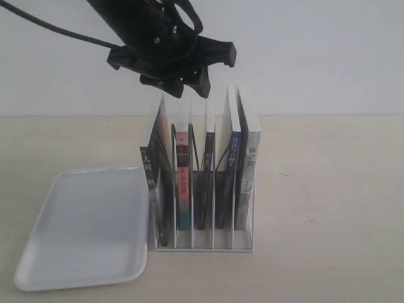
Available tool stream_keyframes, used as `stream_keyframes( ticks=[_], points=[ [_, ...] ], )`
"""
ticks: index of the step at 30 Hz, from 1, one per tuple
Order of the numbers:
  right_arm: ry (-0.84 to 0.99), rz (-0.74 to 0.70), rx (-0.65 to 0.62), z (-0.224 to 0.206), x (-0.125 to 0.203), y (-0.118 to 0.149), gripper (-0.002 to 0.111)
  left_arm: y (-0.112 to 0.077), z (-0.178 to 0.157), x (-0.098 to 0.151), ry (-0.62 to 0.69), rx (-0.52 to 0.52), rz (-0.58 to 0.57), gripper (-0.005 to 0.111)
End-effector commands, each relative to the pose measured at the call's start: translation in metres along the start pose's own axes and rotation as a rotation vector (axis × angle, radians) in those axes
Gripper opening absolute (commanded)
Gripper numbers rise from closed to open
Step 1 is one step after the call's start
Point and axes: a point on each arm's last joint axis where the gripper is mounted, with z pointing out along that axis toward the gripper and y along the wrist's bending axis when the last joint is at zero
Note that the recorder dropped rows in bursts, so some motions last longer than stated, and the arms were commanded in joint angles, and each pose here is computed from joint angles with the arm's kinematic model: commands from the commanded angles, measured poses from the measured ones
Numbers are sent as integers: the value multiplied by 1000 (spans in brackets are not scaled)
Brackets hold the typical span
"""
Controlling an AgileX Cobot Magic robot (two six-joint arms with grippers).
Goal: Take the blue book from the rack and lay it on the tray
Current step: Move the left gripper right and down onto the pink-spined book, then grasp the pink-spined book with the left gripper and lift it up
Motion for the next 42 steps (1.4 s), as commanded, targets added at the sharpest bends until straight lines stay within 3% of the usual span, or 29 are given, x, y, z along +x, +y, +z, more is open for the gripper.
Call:
stream_keyframes(
  ticks=[1,6,30,36,42],
  points=[
    [-11,-4,2,0,-1,0,0,1,10,-1,22,-56,-5,42],
    [-11,-4,2,0,-1,0,0,5,11,-2,12,-100,6,42],
    [-12,-4,2,0,-1,0,0,5,41,2,48,-104,-1,42],
    [-12,-4,2,0,-1,0,0,5,42,2,43,-103,-9,29],
    [-12,-4,2,0,-1,0,0,5,43,2,42,-102,-8,27]
  ],
)
